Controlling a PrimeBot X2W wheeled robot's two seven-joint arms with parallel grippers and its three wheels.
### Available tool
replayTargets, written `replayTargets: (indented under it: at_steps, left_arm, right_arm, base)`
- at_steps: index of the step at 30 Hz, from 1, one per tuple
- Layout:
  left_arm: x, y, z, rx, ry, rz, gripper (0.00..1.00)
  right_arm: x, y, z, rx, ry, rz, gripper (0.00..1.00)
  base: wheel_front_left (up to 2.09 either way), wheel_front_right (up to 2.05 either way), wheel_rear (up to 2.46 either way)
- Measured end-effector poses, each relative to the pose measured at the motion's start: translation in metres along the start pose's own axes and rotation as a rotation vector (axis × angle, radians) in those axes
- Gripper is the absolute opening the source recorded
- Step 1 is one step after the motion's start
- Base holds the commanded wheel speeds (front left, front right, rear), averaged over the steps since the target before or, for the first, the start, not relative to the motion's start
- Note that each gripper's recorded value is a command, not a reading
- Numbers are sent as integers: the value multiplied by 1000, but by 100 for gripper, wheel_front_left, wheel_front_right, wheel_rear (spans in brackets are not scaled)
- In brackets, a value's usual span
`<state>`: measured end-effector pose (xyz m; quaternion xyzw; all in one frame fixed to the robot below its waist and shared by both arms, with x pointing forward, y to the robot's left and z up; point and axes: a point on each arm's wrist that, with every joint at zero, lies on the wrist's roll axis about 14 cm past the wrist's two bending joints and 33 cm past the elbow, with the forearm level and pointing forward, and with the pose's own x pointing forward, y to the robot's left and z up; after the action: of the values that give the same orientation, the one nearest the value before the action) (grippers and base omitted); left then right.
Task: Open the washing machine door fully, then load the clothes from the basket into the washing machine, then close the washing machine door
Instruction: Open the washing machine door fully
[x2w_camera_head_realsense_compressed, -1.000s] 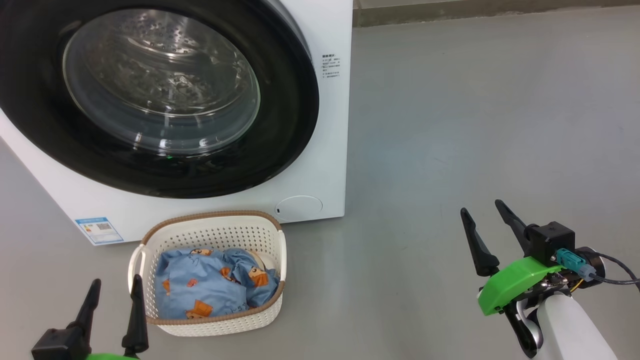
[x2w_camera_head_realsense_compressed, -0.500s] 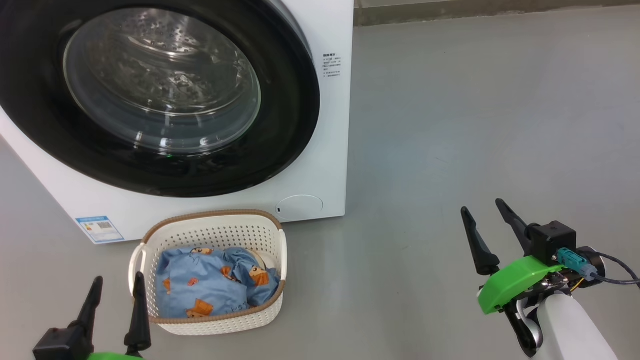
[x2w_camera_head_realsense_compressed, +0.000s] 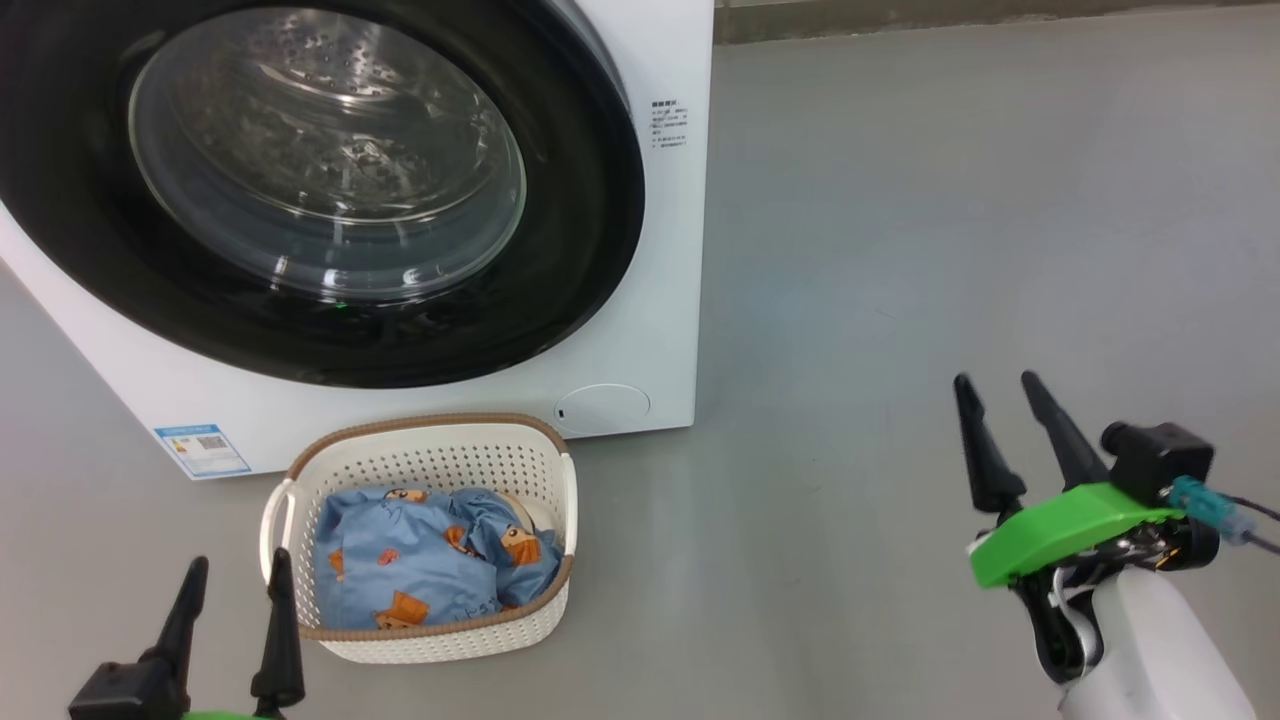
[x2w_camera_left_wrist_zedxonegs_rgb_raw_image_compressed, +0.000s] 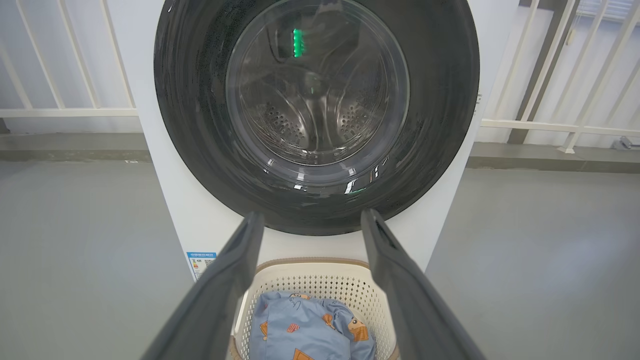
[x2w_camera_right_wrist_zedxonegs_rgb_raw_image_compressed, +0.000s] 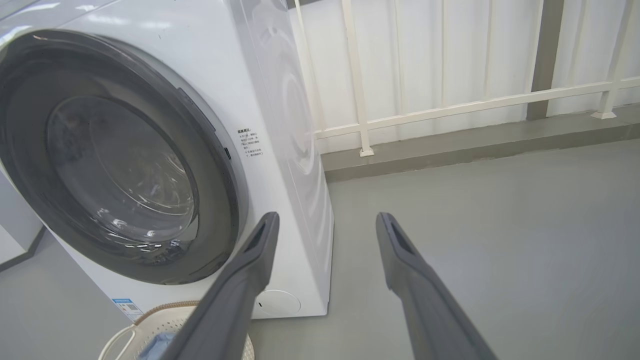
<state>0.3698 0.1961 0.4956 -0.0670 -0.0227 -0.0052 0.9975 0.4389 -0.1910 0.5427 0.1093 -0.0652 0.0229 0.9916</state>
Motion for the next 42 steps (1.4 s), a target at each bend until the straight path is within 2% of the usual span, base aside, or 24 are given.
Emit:
replayTargets:
  at_steps: [7,18,23,24,25,26,27,35,42]
  left_arm:
    - [-4,2,-5,-2,15,8,100]
    - [-6,5,-15,-5,45,22,100]
    - [-6,8,-18,-4,53,29,100]
    - [-6,8,-18,-4,54,30,100]
    - [-6,8,-19,-4,56,31,100]
    - [-6,9,-19,-4,58,33,100]
    - [-6,9,-20,-4,61,35,100]
    - [-1,11,-26,-16,76,46,100]
    - [6,11,-33,-25,91,53,100]
  right_arm:
    - [17,1,13,159,-48,-25,100]
    - [48,4,25,498,-98,-69,100]
    - [60,6,23,586,-82,-75,100]
    - [63,6,23,616,-80,-78,82]
    - [66,6,23,641,-77,-80,36]
    - [69,6,23,669,-73,-81,11]
    - [73,6,23,690,-69,-80,0]
    - [96,7,21,798,-40,-75,0]
    - [120,19,10,868,59,-35,0]
  base:
    - [0,0,0]
    - [0,0,0]
    - [0,0,0]
    - [0,0,0]
    - [0,0,0]
    - [0,0,0]
    - [0,0,0]
    - [0,0,0]
    - [0,0,0]
